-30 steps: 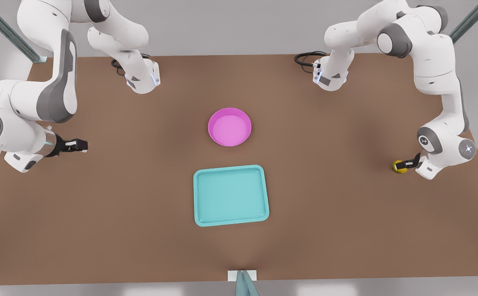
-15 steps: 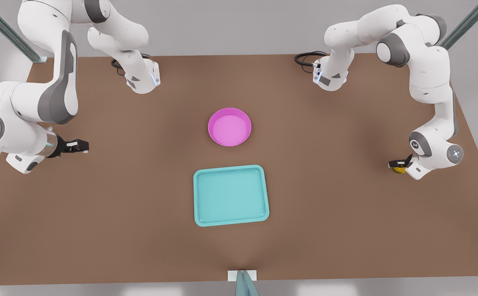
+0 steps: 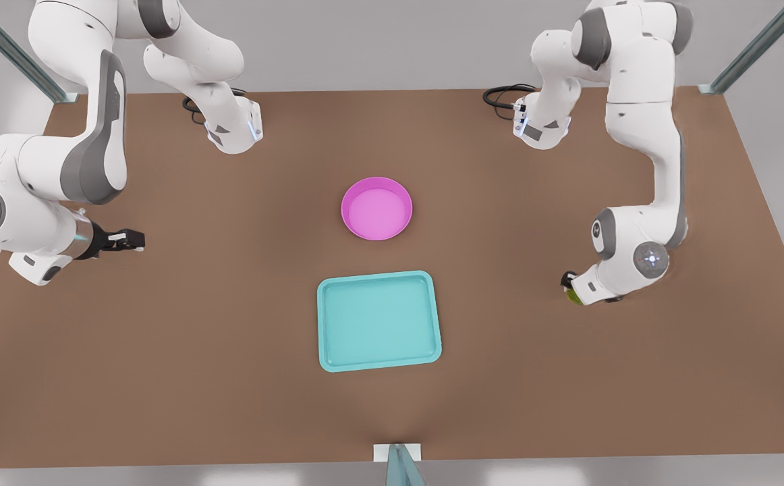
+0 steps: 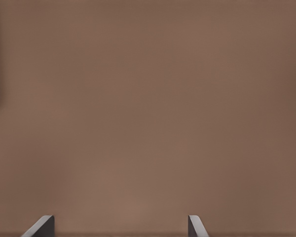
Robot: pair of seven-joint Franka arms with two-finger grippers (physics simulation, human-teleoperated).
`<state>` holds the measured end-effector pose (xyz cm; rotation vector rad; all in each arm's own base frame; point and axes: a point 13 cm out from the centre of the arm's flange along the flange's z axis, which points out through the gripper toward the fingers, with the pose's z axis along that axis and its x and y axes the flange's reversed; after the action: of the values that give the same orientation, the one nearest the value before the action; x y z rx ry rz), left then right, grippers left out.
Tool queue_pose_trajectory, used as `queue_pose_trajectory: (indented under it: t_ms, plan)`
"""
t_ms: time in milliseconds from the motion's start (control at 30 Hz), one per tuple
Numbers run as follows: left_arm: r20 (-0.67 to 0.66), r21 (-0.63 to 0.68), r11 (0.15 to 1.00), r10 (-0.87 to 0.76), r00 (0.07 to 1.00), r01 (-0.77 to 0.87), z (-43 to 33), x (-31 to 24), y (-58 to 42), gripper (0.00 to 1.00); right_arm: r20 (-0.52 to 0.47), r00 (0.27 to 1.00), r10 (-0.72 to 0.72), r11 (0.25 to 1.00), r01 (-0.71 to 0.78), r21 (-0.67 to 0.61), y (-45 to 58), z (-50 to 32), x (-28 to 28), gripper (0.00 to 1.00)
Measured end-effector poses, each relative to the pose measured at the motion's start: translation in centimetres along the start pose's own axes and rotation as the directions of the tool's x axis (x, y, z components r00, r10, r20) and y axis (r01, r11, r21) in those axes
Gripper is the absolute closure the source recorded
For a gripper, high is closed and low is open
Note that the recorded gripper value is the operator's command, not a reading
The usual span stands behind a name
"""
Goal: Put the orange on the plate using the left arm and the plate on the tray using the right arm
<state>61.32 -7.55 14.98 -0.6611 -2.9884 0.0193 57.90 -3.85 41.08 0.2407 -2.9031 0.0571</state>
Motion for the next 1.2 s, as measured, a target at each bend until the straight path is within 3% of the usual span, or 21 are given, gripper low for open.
queue_pose_trajectory:
  t_ms: [100,267,367,500,567,600,667,733,800,833,900,933,1033,1200]
  plan:
    - [-0.007,0.004,0.983,0.184,0.983,-0.184,-3.2,-5.2,-17.9,0.33,0.0,1.0,-0.001,1.0,0.001,-0.001,0.0,0.0,0.0,0.0]
    - [-0.091,0.066,0.925,0.38,0.921,-0.375,-3.0,-1.1,-44.4,0.33,0.0,1.0,-0.003,1.0,0.003,-0.001,0.0,0.0,0.0,0.0]
    - [-0.147,0.077,0.926,0.378,0.914,-0.371,-1.5,2.2,-52.0,0.33,-0.001,1.0,-0.005,1.0,0.005,-0.002,0.0,0.1,0.0,0.0]
    - [-0.277,0.04,0.959,0.279,0.919,-0.28,3.7,5.7,-53.7,0.32,0.0,1.0,-0.006,1.0,0.006,-0.002,0.0,0.0,0.0,0.0]
    - [-0.32,0.013,0.971,0.232,0.918,-0.241,5.9,7.1,-54.2,0.21,0.0,1.0,-0.004,1.0,0.004,-0.002,-0.1,0.0,0.0,0.0]
    - [-0.33,0.002,0.976,0.206,0.921,-0.218,6.3,7.4,-54.3,0.0,-0.001,1.0,-0.004,1.0,0.004,-0.002,-0.1,0.1,0.0,0.0]
    - [-0.329,-0.018,0.986,0.151,0.932,-0.166,5.6,7.1,-53.9,0.0,-0.002,1.0,-0.004,1.0,0.004,-0.003,-0.2,0.1,0.1,0.0]
    - [-0.271,-0.048,0.998,0.036,0.962,-0.051,0.3,3.4,-49.9,0.0,-0.003,1.0,-0.004,1.0,0.004,-0.003,-0.1,0.1,0.1,0.0]
    - [-0.089,-0.056,0.966,-0.255,0.963,0.251,-15.9,-4.0,-33.2,0.0,-0.017,1.0,-0.007,1.0,0.007,-0.009,0.1,0.8,0.2,0.0]
    - [-0.025,-0.065,0.914,-0.403,0.915,0.401,-22.3,-4.4,-23.2,0.0,-0.057,0.998,-0.016,0.999,0.014,-0.041,1.1,2.8,0.6,0.0]
    - [-0.003,-0.078,0.817,-0.574,0.819,0.572,-28.3,-1.2,-11.0,0.0,-0.17,0.984,-0.048,0.985,0.018,-0.174,5.4,10.4,1.0,0.0]
    - [-0.028,-0.057,0.789,-0.613,0.789,0.611,-29.5,0.6,-7.7,0.0,-0.197,0.977,-0.087,0.973,0.041,-0.228,9.4,13.7,0.7,0.0]
    - [-0.164,0.058,0.812,-0.566,0.808,0.58,-29.5,6.1,-3.6,0.0,-0.186,0.962,-0.201,0.941,0.137,-0.31,23.1,19.8,1.8,0.0]
    - [-0.152,0.008,0.851,-0.517,0.842,0.525,-28.9,7.3,-1.8,0.0,-0.123,0.969,-0.215,0.919,0.158,-0.361,36.1,27.6,6.7,0.0]
